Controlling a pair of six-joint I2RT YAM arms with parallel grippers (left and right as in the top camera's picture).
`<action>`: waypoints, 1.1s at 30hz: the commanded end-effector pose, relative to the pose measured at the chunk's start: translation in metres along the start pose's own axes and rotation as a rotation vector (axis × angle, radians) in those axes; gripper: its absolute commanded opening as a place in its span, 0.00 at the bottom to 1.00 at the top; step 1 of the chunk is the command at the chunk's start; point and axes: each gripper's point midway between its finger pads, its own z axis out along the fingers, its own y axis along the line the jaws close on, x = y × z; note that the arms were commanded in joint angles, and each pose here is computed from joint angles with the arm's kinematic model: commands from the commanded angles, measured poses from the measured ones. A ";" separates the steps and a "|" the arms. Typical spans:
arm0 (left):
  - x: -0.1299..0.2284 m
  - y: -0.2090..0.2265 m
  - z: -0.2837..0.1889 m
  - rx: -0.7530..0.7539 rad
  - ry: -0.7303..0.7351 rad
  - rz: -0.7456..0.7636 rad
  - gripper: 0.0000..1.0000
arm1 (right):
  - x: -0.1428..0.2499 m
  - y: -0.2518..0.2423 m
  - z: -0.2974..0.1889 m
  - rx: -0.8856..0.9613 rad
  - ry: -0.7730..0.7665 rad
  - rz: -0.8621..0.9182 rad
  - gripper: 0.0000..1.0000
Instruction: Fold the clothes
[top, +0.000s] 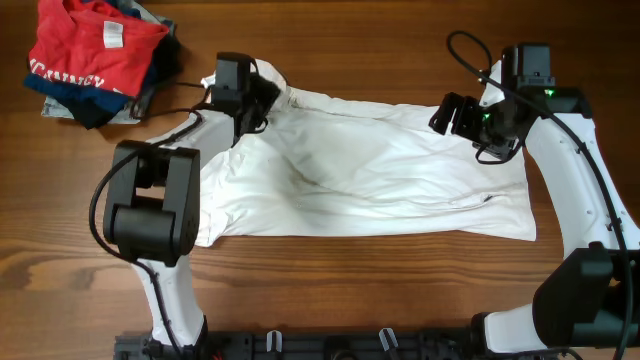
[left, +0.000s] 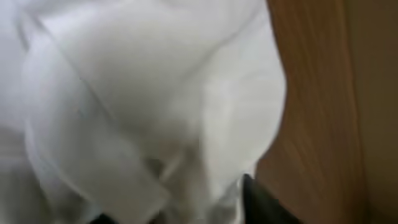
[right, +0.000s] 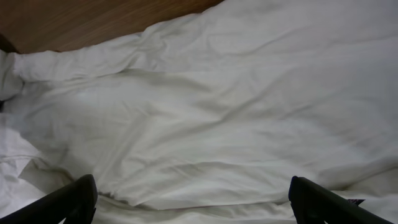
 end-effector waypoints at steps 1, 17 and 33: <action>0.000 0.009 0.009 -0.027 -0.012 0.003 0.14 | -0.019 -0.025 0.002 0.126 -0.087 0.044 1.00; 0.006 0.032 0.007 -0.124 0.006 -0.005 0.04 | -0.051 -0.134 0.078 -0.129 0.002 0.454 0.70; 0.008 0.034 0.007 -0.133 0.012 -0.006 0.05 | -0.044 -0.146 0.096 -0.055 0.024 0.534 0.61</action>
